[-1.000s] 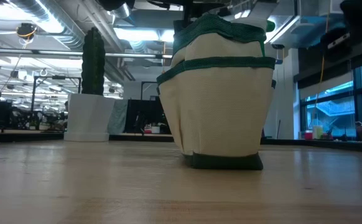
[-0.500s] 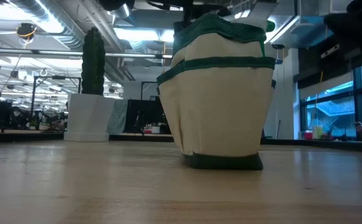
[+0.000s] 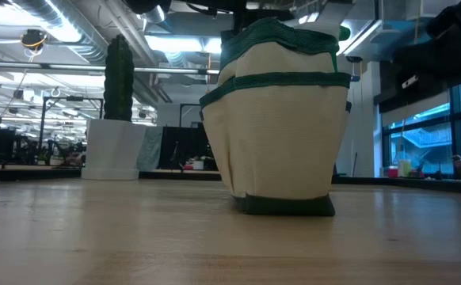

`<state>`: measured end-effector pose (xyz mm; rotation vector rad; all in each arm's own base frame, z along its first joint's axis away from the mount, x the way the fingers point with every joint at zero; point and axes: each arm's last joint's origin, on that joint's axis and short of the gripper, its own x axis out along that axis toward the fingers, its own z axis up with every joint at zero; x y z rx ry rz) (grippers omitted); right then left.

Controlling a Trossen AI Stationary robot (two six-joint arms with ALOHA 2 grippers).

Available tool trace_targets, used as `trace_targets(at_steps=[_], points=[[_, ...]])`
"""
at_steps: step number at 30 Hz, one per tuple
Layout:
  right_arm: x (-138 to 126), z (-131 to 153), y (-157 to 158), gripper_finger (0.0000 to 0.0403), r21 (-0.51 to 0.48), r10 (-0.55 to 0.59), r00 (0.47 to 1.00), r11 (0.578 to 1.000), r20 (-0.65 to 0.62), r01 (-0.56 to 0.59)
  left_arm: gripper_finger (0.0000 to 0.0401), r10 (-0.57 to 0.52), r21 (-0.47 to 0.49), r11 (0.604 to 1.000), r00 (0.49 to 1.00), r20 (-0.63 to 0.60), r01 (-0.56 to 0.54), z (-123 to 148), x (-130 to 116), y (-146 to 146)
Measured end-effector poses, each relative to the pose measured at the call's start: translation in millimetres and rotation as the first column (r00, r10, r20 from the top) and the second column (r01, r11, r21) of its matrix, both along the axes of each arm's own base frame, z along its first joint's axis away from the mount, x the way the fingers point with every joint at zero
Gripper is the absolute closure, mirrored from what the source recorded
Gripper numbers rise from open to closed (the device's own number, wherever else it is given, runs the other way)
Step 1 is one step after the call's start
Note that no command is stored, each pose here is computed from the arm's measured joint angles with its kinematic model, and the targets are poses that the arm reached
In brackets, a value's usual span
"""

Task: Pick & Place Garden tools in Gardening bag
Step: Return to Home Position

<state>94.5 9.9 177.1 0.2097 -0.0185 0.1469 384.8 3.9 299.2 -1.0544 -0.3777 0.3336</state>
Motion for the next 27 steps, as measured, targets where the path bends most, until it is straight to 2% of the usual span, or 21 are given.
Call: trace_targets(at_steps=[14, 21, 27], points=[[1, -6, -5, 0.0400, -0.004, 0.001, 1.000, 1.000, -0.020, -0.001, 0.0288, 0.000, 0.003, 1.000, 1.000, -0.030, 0.000, -3, 0, 0], [2, -6, -11, 0.0400, 0.010, -0.185, 0.982, 0.983, -0.030, 0.185, 0.0287, 0.004, 0.064, 0.998, 0.998, -0.059, -0.001, -3, 0, 0], [2, -6, -12, 0.0400, 0.025, -0.211, 0.977, 0.977, -0.032, 0.212, 0.0298, -0.106, 0.176, 0.977, 0.991, -0.086, 0.120, -1, 2, 1]])
